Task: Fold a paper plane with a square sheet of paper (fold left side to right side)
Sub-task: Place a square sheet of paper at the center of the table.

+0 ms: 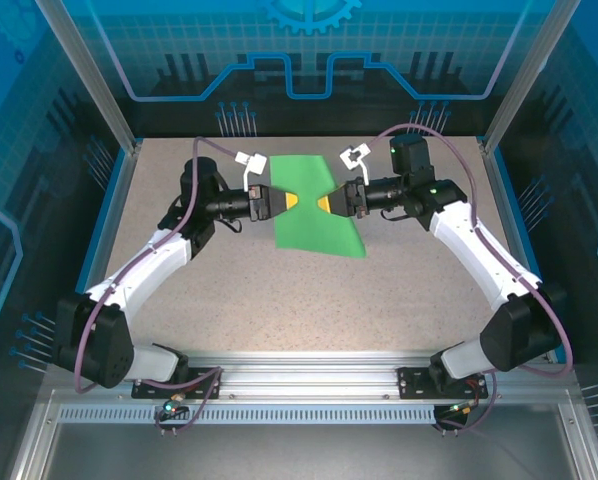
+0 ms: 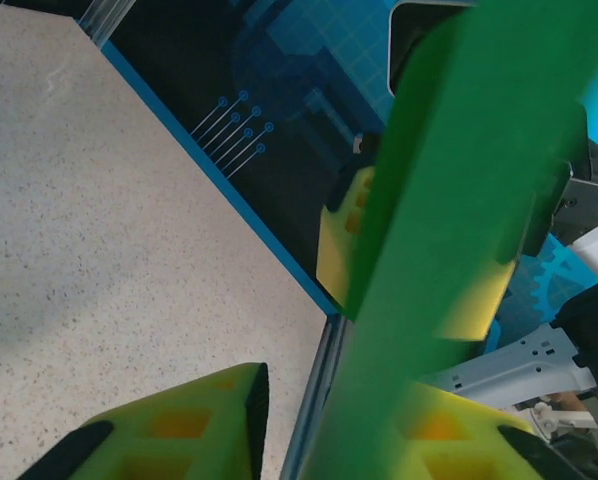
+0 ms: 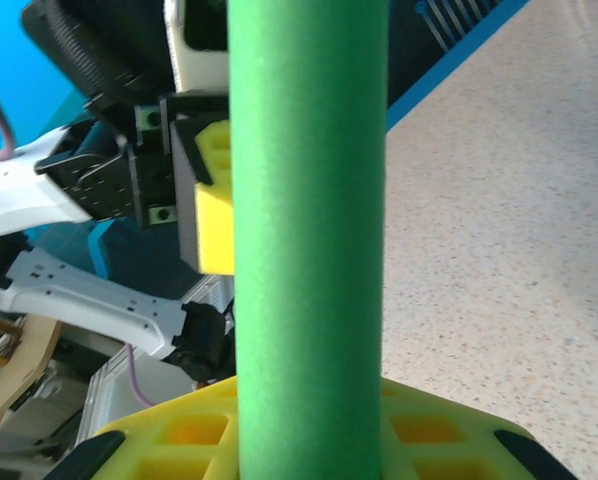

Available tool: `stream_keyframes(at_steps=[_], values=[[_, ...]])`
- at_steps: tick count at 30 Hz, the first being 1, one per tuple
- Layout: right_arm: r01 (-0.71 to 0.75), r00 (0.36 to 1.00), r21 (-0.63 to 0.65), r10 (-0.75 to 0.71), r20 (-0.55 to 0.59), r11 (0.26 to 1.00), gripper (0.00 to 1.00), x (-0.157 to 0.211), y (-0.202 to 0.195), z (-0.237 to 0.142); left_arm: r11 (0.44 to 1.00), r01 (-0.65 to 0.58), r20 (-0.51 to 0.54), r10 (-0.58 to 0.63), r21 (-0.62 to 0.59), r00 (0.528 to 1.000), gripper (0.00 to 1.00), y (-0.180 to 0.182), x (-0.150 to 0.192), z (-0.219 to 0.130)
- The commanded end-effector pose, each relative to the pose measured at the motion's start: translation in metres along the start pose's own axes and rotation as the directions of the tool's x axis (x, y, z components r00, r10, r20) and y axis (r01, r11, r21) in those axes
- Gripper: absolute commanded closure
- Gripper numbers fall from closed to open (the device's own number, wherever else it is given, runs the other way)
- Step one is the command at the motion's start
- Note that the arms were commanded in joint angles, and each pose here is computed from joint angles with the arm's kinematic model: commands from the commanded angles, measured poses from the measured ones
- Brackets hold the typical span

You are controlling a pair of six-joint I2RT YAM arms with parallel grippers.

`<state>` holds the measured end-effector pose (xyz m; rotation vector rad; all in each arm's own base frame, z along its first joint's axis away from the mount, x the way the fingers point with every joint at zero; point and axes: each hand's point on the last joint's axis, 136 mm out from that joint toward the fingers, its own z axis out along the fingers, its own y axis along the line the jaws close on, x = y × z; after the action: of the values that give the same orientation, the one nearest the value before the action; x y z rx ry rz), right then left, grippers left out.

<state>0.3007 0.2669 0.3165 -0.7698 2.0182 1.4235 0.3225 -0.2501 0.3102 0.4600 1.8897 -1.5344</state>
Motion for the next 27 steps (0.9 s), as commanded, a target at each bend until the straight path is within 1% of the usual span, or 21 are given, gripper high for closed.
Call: stream_keyframes(at_steps=[1,4,6,8,9,12,14,17,20,25,27], values=[[-0.052,0.999,0.086,0.051,0.014,0.995,0.72,0.003,-0.022,-0.006,0.999,-0.019,-0.007,0.018,-0.026,1.000,0.75,0.001,0.002,0.001],[-0.069,0.998,0.135,0.067,0.022,0.988,0.67,0.006,-0.032,-0.009,0.999,0.004,-0.015,-0.005,-0.049,1.000,0.85,0.011,0.008,0.002],[-0.076,0.997,0.154,0.074,0.020,0.985,0.62,0.009,-0.037,-0.010,0.997,0.024,-0.022,-0.025,-0.068,0.999,0.93,0.018,0.013,0.004],[-0.086,0.996,0.198,0.085,0.015,0.977,0.56,0.012,-0.045,-0.011,0.994,0.049,-0.028,-0.052,-0.097,0.998,0.98,0.028,0.019,0.005],[-0.091,0.996,0.221,0.091,0.012,0.971,0.52,0.015,-0.050,-0.012,0.993,0.059,-0.033,-0.063,-0.107,0.997,1.00,0.032,0.022,0.006],[-0.116,0.993,0.345,0.121,0.005,0.931,0.41,0.024,-0.072,-0.019,0.982,0.105,-0.043,-0.113,-0.159,0.993,1.00,0.052,0.033,0.008],[-0.131,0.989,0.433,0.147,-0.005,0.892,0.38,0.032,-0.088,-0.025,0.971,0.139,-0.059,-0.153,-0.195,0.987,1.00,0.068,0.043,0.010],[-0.157,0.981,0.518,0.193,-0.015,0.841,0.36,0.044,-0.108,-0.031,0.956,0.188,-0.088,-0.212,-0.224,0.973,1.00,0.090,0.058,0.016],[-0.184,0.970,0.571,0.242,-0.027,0.800,0.35,0.057,-0.125,-0.032,0.937,0.241,-0.113,-0.276,-0.254,0.954,1.00,0.114,0.073,0.023],[-0.249,0.946,0.587,0.324,-0.024,0.771,0.36,0.080,-0.146,-0.023,0.902,0.312,-0.135,-0.364,-0.299,0.922,0.99,0.149,0.095,0.032],[-0.279,0.934,0.585,0.357,-0.020,0.762,0.41,0.089,-0.153,-0.017,0.889,0.333,-0.142,-0.390,-0.314,0.910,0.99,0.159,0.102,0.035]])
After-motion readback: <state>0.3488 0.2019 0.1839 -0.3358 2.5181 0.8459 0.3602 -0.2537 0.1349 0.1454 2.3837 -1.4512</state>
